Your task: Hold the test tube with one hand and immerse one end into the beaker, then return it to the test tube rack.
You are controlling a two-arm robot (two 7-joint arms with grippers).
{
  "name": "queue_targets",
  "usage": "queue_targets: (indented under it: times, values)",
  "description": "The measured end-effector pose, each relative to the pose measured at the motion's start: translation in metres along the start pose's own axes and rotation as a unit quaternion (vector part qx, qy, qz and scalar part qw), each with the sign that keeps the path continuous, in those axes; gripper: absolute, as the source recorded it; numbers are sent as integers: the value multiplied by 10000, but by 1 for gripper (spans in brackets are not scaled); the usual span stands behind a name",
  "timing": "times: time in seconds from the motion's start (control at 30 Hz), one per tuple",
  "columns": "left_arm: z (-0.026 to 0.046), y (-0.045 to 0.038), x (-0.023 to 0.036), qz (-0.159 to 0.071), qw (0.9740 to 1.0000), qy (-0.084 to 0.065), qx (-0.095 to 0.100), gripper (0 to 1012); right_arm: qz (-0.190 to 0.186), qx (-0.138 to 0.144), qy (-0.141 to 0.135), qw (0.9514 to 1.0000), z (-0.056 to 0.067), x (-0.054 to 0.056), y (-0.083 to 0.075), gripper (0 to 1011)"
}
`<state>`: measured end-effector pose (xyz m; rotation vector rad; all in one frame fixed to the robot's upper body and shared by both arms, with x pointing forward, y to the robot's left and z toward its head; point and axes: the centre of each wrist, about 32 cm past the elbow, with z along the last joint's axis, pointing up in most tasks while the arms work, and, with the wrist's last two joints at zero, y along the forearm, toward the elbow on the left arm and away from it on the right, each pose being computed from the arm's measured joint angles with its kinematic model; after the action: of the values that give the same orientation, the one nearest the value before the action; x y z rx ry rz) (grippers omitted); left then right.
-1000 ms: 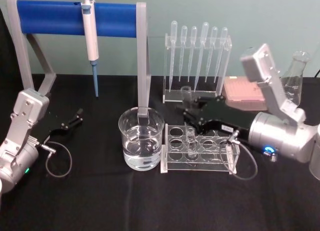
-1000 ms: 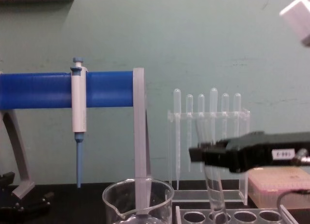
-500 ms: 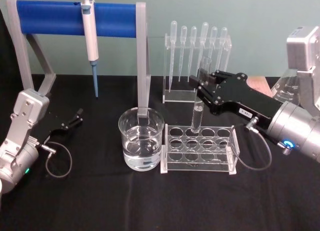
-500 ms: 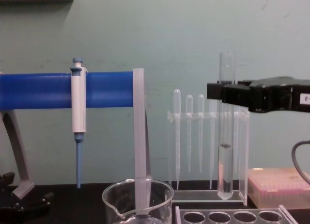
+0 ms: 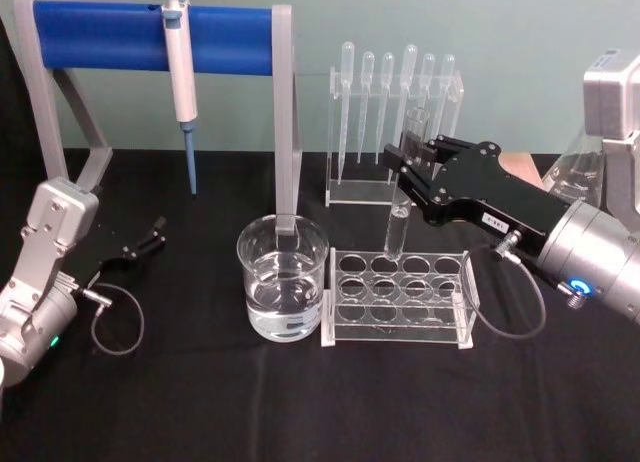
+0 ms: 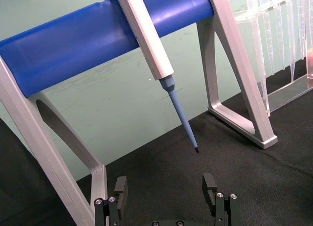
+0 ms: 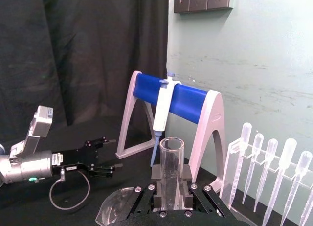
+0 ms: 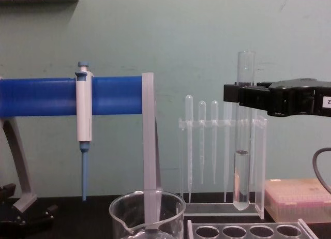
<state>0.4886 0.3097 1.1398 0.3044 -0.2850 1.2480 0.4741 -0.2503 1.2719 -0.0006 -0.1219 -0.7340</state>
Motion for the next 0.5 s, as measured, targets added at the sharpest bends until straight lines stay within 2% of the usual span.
queue_targets:
  times: [0.5]
  values:
    - [0, 0, 0, 0, 10000, 0, 0, 1000, 10, -18, 0, 10000, -2, 3, 4, 224]
